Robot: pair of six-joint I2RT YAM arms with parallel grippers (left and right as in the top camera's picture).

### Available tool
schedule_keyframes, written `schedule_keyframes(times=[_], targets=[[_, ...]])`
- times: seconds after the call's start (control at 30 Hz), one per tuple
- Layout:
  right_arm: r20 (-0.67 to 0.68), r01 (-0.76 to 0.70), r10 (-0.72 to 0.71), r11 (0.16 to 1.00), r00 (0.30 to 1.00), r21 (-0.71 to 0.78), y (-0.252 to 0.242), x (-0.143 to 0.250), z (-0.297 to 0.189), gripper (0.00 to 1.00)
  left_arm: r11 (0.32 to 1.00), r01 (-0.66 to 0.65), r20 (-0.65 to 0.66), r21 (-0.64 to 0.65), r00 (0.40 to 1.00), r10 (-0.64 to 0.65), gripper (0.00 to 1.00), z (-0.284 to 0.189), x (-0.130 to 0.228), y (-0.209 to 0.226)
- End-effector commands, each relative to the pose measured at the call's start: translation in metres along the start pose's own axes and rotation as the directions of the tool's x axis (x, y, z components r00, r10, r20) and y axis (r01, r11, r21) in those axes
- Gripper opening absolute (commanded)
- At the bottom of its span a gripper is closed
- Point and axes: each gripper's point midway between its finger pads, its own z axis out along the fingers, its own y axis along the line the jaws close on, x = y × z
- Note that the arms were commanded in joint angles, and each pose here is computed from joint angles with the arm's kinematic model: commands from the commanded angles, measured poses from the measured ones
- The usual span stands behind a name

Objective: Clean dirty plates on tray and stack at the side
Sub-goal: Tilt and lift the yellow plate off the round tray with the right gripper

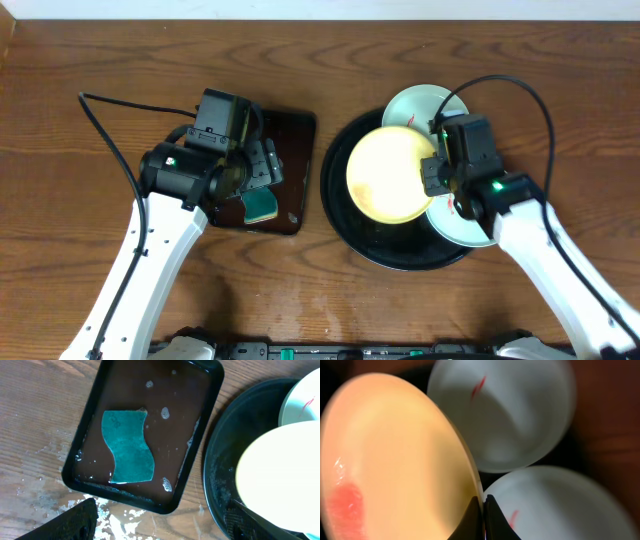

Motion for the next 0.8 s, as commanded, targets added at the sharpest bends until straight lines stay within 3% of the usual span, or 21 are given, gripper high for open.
schedule_keyframes(times=[0.0,0.3,0.4,0.77], targets=[[0.136,0.009,-0.031,0.987,0.99,0.16,-0.015,-0.027,-0.034,0.01,1.0,-0.004,0.01,0.001,1.0,0.004,0.82,-0.004,-0.003,0.001],[0.22,0.119,-0.235,0.89,0.947,0.441,-0.009,-0.045,-0.07,0.01,1.0,-0.004,0.01,0.001,1.0,0.004,0.82,-0.004,-0.003,0.001],[0.222,0.218,-0.362,0.844,0.905,0.489,0.017,-0.046,-0.084,0.01,1.0,-0.004,0.01,0.001,1.0,0.004,0.82,-0.004,-0.003,0.001],[0.228,0.306,-0.546,0.715,0.806,0.629,0.056,-0.044,-0.12,0.01,1.0,-0.004,0.01,0.001,1.0,0.004,0.82,-0.004,-0.003,0.001]])
